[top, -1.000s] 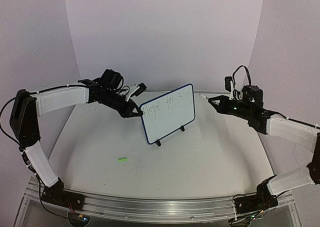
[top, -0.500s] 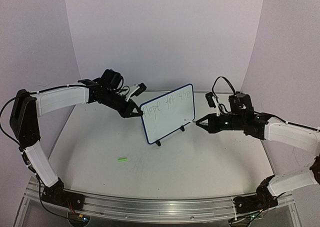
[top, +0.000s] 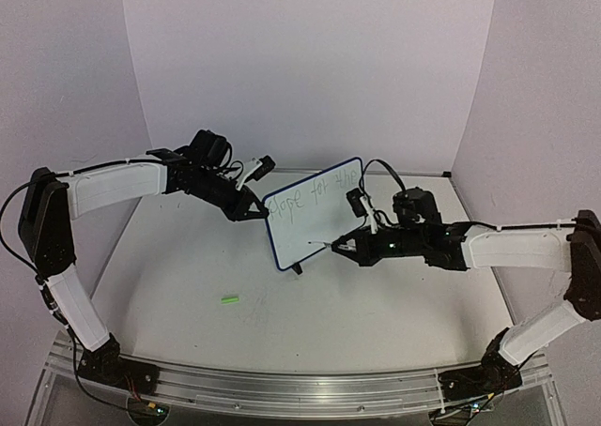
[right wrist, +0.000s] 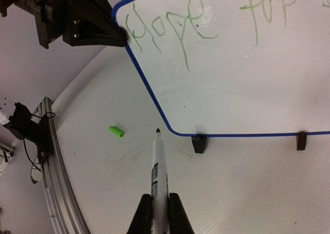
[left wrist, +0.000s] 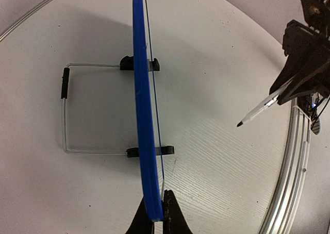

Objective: Write a sentence on the whiteboard
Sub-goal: Write on the whiteboard with the whiteboard marker without the cap.

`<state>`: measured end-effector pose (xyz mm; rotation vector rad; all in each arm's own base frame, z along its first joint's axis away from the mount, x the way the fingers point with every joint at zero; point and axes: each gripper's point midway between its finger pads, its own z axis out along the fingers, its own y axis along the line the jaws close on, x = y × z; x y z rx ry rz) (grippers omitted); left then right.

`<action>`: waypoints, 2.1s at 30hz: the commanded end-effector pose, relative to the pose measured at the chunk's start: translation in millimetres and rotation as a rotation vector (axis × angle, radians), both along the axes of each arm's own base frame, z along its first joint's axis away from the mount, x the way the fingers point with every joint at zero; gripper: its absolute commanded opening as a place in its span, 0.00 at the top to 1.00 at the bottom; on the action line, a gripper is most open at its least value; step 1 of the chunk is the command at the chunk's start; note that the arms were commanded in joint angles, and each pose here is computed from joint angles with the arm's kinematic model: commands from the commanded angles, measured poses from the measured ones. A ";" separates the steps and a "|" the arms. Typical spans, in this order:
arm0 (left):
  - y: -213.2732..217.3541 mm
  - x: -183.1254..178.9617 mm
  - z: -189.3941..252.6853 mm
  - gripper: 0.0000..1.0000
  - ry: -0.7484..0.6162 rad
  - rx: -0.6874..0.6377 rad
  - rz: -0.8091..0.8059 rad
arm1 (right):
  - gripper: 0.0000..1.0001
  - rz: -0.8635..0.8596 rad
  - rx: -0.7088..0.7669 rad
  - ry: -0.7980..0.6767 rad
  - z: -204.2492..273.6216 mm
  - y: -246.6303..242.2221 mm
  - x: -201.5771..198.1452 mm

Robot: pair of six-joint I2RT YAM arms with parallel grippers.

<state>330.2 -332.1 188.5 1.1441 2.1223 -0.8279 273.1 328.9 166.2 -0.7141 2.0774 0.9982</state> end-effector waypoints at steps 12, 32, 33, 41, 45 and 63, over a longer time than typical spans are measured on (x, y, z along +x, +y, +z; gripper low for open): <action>5.3 -10.2 -11.6 1.00 0.050 0.046 -0.010 | 1.00 0.130 0.129 -0.019 0.6 58.3 21.7; 5.5 -10.8 -10.4 1.00 0.048 0.044 -0.011 | 1.00 0.015 0.165 -0.036 -8.0 72.0 60.6; 5.5 -10.8 -10.3 1.00 0.048 0.044 -0.011 | 1.00 0.013 0.165 -0.035 -9.5 72.7 61.4; 6.0 -11.1 -8.9 1.00 0.044 0.043 -0.011 | 1.00 -0.019 0.131 -0.014 -29.7 65.1 63.7; 6.0 -11.3 -8.3 1.00 0.043 0.042 -0.011 | 1.00 -0.029 0.106 0.013 -45.3 58.9 59.8; 5.9 -11.6 -6.4 1.00 0.041 0.039 -0.012 | 1.00 0.000 0.088 0.047 -58.8 50.7 43.3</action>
